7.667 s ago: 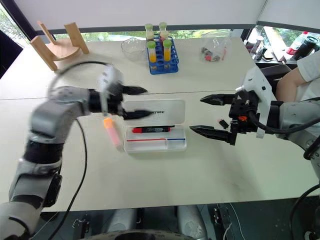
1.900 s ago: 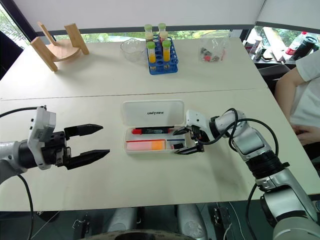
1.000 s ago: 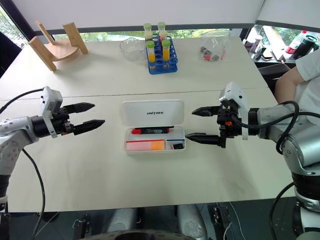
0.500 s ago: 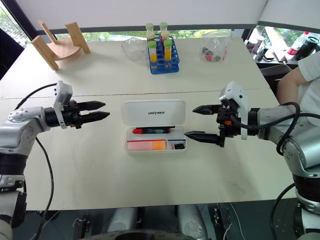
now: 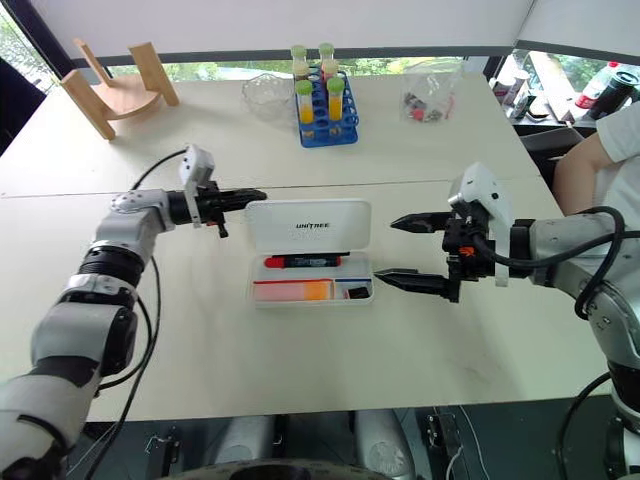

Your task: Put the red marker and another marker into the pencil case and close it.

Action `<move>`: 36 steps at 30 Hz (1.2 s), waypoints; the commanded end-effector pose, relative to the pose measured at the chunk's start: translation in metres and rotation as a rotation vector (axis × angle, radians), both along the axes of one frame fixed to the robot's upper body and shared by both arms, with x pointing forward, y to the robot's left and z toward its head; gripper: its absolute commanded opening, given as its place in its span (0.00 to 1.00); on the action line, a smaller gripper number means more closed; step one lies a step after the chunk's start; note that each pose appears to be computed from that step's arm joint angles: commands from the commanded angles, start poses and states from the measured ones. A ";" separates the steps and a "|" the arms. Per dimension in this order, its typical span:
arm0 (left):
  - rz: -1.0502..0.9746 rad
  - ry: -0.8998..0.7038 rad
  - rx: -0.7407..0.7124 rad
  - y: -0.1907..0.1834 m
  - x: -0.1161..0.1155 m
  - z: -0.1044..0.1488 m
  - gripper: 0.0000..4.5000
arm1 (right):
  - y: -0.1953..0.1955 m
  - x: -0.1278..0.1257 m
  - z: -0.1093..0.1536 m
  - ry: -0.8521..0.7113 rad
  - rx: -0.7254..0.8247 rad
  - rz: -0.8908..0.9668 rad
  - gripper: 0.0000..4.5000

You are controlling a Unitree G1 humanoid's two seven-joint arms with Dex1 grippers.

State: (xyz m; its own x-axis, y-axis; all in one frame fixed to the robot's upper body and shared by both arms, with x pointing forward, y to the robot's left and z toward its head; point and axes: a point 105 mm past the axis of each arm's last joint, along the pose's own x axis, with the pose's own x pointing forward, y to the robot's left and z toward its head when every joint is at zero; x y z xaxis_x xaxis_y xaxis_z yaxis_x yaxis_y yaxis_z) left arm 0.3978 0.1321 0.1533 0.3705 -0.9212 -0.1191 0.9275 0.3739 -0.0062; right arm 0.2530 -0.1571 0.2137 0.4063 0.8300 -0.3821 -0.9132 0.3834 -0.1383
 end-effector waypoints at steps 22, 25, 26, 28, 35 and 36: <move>-0.289 0.127 0.511 -0.010 -0.090 -0.106 0.01 | -0.001 -0.005 0.004 -0.050 -0.009 -0.037 1.00; -0.200 0.119 0.324 -0.006 -0.082 -0.064 0.01 | 0.002 -0.001 0.005 -0.062 -0.009 -0.027 1.00; -0.180 0.108 0.265 -0.004 -0.082 -0.046 0.01 | 0.002 -0.001 0.005 -0.063 -0.008 -0.025 1.00; -0.154 0.096 0.186 0.002 -0.086 -0.019 0.01 | 0.001 0.001 0.005 -0.064 -0.010 -0.024 1.00; -0.005 0.059 0.085 0.040 -0.124 0.046 0.01 | -0.007 0.004 0.000 -0.038 -0.006 -0.036 1.00; 0.018 0.058 0.084 0.045 -0.129 0.049 0.01 | -0.009 0.005 -0.002 -0.033 -0.008 -0.040 1.00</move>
